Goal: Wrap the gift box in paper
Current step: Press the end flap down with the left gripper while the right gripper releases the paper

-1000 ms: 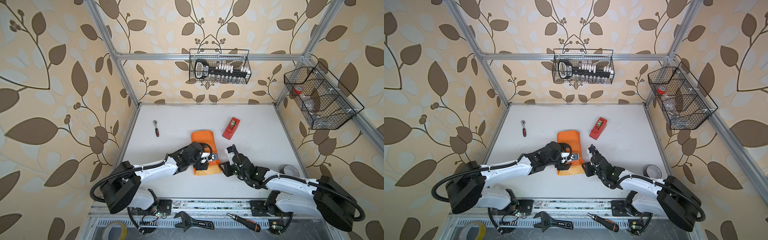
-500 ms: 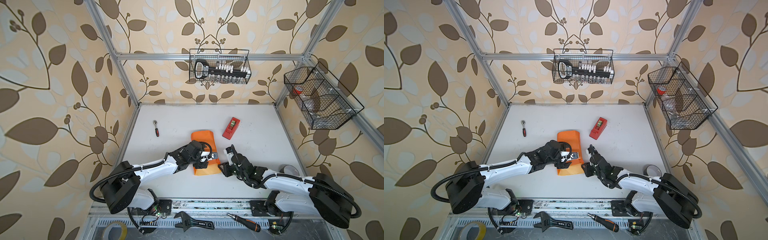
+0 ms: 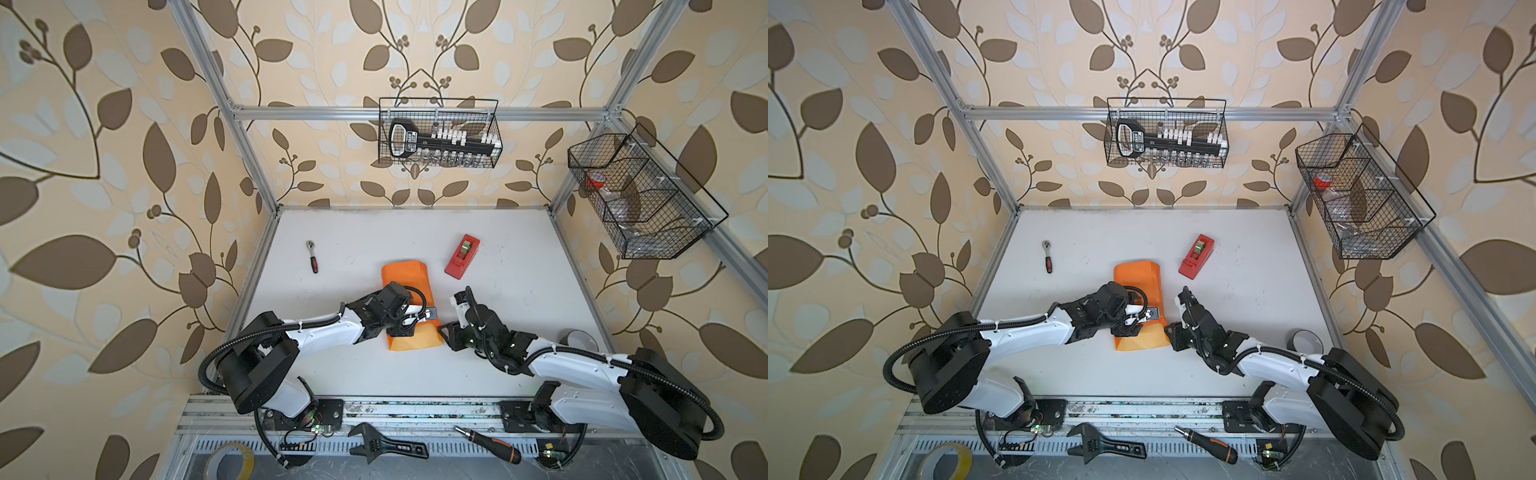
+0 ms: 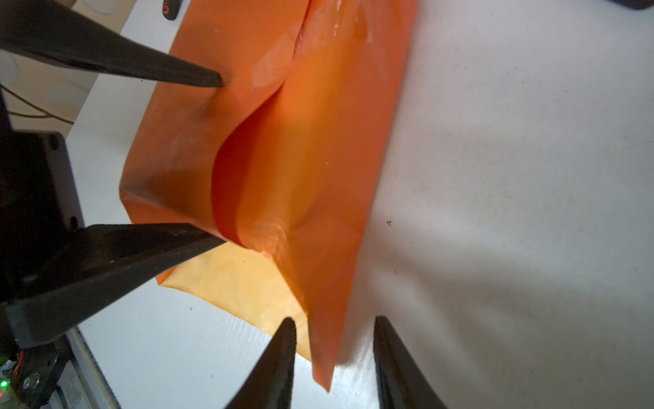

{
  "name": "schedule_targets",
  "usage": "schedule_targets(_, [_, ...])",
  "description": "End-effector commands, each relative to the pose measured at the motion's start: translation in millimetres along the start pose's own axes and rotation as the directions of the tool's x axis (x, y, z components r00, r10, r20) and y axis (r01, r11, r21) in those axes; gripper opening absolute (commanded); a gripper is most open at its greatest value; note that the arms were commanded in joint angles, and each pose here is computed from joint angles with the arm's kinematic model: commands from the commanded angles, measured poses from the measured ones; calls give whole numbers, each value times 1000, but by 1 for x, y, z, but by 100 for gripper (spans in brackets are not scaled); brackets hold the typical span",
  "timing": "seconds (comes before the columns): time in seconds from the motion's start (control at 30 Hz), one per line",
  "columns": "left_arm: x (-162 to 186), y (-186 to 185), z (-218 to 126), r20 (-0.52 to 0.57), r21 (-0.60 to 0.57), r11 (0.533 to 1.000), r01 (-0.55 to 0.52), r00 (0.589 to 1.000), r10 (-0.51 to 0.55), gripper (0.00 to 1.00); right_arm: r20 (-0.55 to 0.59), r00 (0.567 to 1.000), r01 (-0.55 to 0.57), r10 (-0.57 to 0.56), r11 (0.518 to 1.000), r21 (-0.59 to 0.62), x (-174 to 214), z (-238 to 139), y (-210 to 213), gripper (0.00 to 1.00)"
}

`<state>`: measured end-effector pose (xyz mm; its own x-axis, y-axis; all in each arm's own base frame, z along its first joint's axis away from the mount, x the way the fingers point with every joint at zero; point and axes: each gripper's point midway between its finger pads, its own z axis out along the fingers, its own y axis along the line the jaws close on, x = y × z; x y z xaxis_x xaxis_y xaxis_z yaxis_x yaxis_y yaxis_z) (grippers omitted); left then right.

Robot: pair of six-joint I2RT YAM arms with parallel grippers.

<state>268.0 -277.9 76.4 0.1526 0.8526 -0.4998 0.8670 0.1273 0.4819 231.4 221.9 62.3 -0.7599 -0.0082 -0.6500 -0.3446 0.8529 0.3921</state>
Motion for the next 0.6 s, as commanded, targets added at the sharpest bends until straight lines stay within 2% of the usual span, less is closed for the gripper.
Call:
schedule_targets(0.0, [18,-6,5,-76,40,998,-44,996,47,79,-12,1000,-2,1,999,-37,3,-6,2,39])
schedule_targets(0.23, [-3,-2,-6,9,43,999,-14,1000,13,82,0,1000,-12,12,999,-42,-2,-10,-1,40])
schedule_targets(0.43, [-50,15,-42,221,9,999,43,974,-44,92,-4,1000,-15,14,999,-41,0,-9,-2,40])
schedule_targets(0.57, [-64,25,-60,303,-25,997,68,951,-57,94,-7,1000,-17,17,999,-43,2,-7,-2,40])
